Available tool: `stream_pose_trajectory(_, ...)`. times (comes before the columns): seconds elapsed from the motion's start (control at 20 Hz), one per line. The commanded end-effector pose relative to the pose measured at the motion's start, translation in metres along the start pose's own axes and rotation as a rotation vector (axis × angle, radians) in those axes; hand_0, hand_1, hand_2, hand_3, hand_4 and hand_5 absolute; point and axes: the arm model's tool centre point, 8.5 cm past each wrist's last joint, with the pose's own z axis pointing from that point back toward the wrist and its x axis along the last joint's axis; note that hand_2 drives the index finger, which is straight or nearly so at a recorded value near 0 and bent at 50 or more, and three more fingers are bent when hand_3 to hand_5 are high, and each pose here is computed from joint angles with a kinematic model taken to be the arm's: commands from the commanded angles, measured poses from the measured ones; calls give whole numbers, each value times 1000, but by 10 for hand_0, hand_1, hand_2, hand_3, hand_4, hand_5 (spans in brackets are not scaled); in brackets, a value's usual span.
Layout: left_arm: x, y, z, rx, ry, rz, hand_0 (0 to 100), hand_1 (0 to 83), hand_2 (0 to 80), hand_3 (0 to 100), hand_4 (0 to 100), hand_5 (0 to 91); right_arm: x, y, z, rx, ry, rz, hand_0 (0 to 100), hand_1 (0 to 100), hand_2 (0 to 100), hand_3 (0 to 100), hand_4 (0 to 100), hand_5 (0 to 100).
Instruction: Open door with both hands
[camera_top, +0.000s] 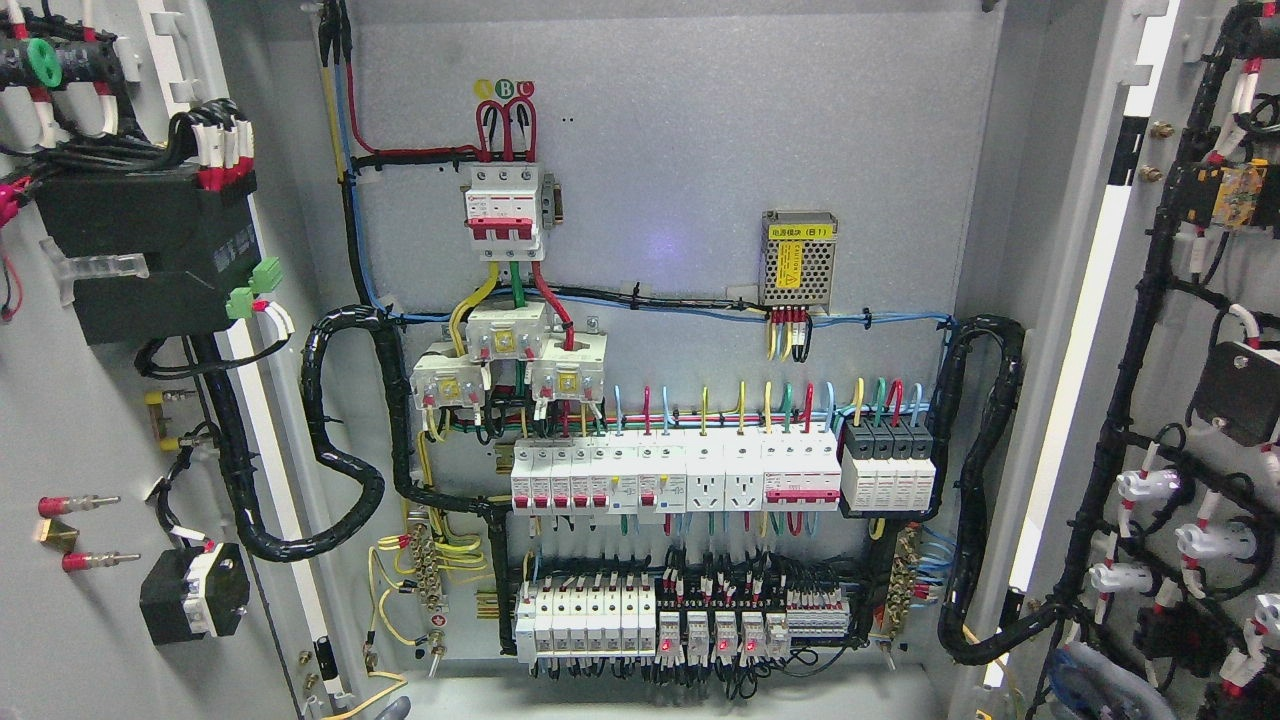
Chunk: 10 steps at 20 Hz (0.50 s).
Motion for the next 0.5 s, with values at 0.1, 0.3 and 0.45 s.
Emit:
stream_pose_trajectory(0.1,10,25,-1,50,-45,-23,0,0,0,0,0,0,6,-12,5,-27,9,31,191,0,0,0,0,0)
stream_pose_trajectory(0.3,12,30,-1,62,-55,-17,0,0,0,0,0,0,6,-15,7,-41,13,37,191,0,0,0,0,0)
stream_pose_trajectory(0.45,14,36,-2,76,-60,-8,0,0,0,0,0,0,6,-15,12,-44,27,37,191,0,0,0,0,0)
